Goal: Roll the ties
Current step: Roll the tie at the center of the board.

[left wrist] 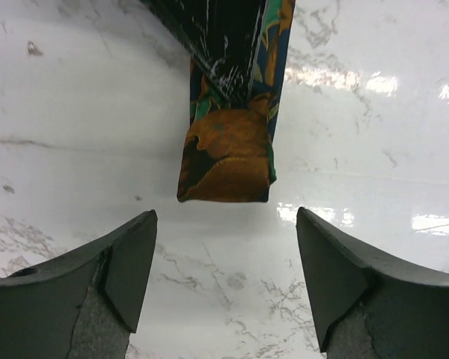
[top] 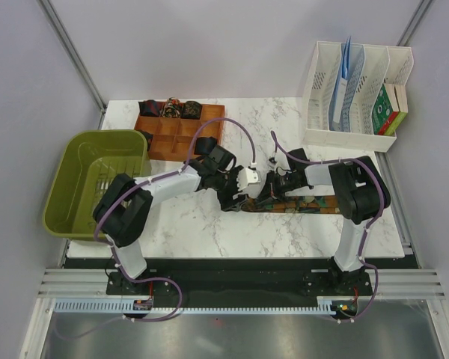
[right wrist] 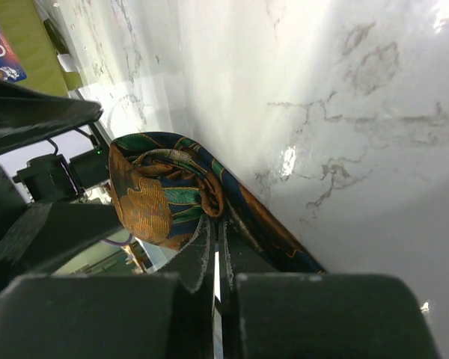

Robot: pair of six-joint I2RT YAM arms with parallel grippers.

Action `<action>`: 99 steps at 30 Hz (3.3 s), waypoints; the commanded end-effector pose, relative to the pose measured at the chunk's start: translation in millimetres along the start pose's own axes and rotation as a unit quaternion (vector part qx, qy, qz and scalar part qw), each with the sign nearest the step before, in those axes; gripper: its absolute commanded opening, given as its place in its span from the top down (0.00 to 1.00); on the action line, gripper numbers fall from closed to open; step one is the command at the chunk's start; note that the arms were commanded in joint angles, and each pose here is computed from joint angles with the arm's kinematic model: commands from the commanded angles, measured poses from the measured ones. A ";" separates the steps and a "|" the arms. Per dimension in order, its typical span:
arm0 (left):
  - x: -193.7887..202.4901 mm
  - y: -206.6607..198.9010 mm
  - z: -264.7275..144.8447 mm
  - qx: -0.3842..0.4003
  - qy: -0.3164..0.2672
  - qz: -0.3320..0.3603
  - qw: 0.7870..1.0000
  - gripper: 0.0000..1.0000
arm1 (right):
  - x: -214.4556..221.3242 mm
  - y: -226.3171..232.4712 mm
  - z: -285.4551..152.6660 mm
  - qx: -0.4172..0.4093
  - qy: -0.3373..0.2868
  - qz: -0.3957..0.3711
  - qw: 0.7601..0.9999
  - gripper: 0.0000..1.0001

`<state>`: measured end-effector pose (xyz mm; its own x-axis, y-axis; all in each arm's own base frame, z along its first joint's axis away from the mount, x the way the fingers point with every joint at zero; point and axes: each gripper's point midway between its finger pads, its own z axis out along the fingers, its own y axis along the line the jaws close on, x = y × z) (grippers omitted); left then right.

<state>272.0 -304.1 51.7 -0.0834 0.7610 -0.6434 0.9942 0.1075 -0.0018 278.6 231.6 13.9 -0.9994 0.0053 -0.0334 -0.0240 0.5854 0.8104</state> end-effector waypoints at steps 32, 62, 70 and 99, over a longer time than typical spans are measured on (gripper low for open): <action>-63.1 -10.9 21.0 0.041 -0.041 0.042 0.997 0.51 | 13.5 -32.2 24.4 0.070 -0.017 -0.005 0.997 1.00; 40.7 -53.4 80.0 0.085 0.166 0.019 0.982 0.64 | -4.2 3.2 -36.6 0.026 -0.003 0.015 1.000 0.62; 44.0 -52.1 84.1 0.092 0.178 0.024 0.979 0.59 | -1.7 11.4 -49.0 0.004 -0.019 0.024 1.000 0.50; -18.2 -21.4 33.2 0.037 0.054 -0.008 0.998 0.33 | 22.6 -38.2 -18.1 0.065 0.004 0.036 0.997 1.00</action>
<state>258.2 -361.3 21.3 -0.0316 0.8341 -0.5507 0.9990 0.0095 -0.0429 267.0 208.6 17.9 -0.9981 0.0587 0.0203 0.0519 0.6074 0.7927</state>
